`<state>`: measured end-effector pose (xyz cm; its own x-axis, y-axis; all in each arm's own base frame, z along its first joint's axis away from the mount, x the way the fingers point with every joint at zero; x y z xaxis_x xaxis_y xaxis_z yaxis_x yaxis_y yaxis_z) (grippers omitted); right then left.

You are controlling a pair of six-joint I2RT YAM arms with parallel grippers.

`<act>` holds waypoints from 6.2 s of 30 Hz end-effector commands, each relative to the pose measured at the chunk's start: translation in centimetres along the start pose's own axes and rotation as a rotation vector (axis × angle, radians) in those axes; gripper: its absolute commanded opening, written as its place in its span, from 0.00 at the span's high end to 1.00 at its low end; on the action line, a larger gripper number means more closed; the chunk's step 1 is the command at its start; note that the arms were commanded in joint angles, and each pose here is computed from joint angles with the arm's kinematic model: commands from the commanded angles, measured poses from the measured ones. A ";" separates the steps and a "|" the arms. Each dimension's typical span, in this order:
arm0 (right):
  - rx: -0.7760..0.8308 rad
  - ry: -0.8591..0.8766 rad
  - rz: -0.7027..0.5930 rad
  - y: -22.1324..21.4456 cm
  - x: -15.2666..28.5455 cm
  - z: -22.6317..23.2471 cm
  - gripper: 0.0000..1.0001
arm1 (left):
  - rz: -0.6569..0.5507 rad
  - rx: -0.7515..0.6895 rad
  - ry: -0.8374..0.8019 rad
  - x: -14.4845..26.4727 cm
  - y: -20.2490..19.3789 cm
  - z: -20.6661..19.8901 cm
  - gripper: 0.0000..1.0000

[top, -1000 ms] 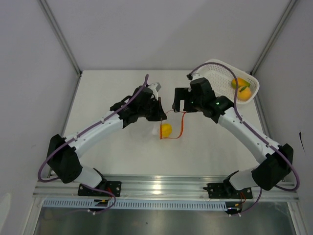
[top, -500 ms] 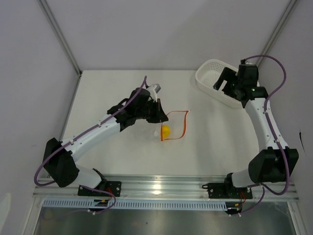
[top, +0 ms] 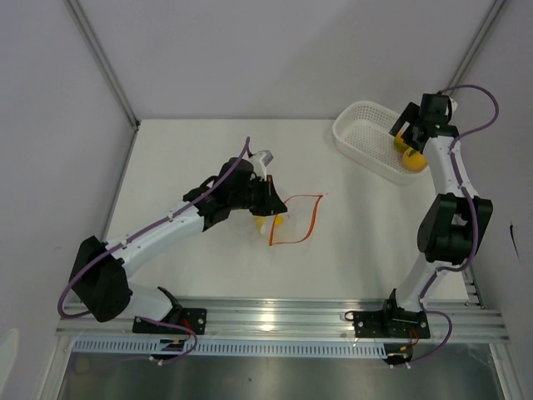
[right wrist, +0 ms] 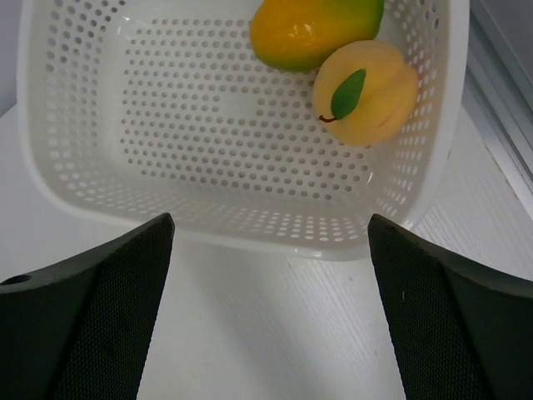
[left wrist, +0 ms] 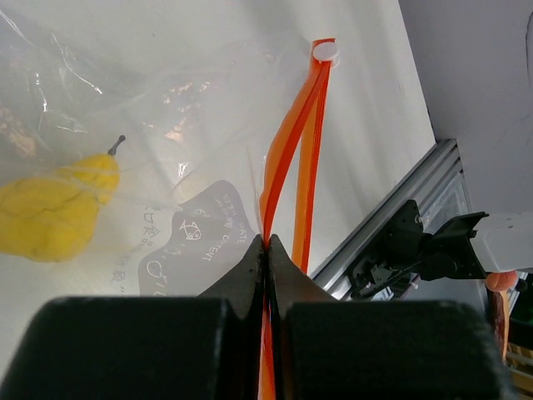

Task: Place the food in the zip-top bag and seal the zipper
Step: Pick up the fake fruit from the bin, then place the fake fruit in the zipper food storage bag.

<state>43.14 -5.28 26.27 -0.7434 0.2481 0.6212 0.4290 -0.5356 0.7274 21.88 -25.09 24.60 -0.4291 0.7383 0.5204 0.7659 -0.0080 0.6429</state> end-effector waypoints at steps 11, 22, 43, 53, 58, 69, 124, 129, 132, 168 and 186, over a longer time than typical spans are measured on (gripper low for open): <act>0.062 -0.242 -0.025 2.2 -6.9 -0.6 0.01 | -0.094 -0.042 -0.012 0.8 0.2 0.3 0.99; 0.082 -0.363 0.033 -0.7 -12.1 -2.2 0.01 | -0.080 -0.021 -0.011 -0.1 0.3 1.1 0.99; 0.085 -0.457 -0.058 -0.8 -14.7 -3.0 0.01 | -0.072 -0.001 -0.017 -0.7 0.9 1.6 0.99; 0.085 -0.475 -0.078 -1.0 -15.7 -3.3 0.01 | -0.046 0.013 -0.017 -1.5 0.7 2.0 0.99; 0.090 -0.488 -0.095 -1.2 -15.9 -3.6 0.12 | -0.041 0.016 -0.012 -1.6 0.6 2.0 0.99; 0.059 -0.461 -0.082 -1.0 -15.4 -3.8 0.63 | -0.046 0.020 -0.019 -1.3 0.7 1.8 1.00; 0.183 0.508 0.082 -8.7 18.5 8.2 1.00 | 0.030 0.074 -0.094 -2.7 4.8 -0.9 1.00; 0.269 0.655 0.146 -11.9 22.4 8.4 1.00 | 0.036 0.082 -0.090 -2.9 5.3 -1.1 1.00; 0.286 0.716 0.191 -13.6 23.2 8.2 1.00 | 0.025 0.086 -0.085 -2.6 5.6 -1.3 0.99; 0.309 0.769 0.367 -18.6 20.5 8.0 0.64 | -0.001 0.097 -0.193 -0.9 5.3 -4.1 0.99; 0.315 0.722 0.301 -17.1 21.4 7.7 0.04 | -0.006 0.083 -0.186 -0.9 5.1 -3.8 0.99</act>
<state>23.91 15.51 27.02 -0.6284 -0.5081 0.5890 0.7525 -0.2052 0.6258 25.05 -28.53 27.16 -0.3346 0.8123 0.4777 0.8369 0.0231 0.5469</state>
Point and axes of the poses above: each gripper's point midway between its finger pads, its own x axis back along the fingers, its own z axis along the line the jaws close on, y = z × x, the point moved 9 cm from there along x, back along the fingers, and after that the axes turned 5 degrees about -x, right-handed, at the moved point
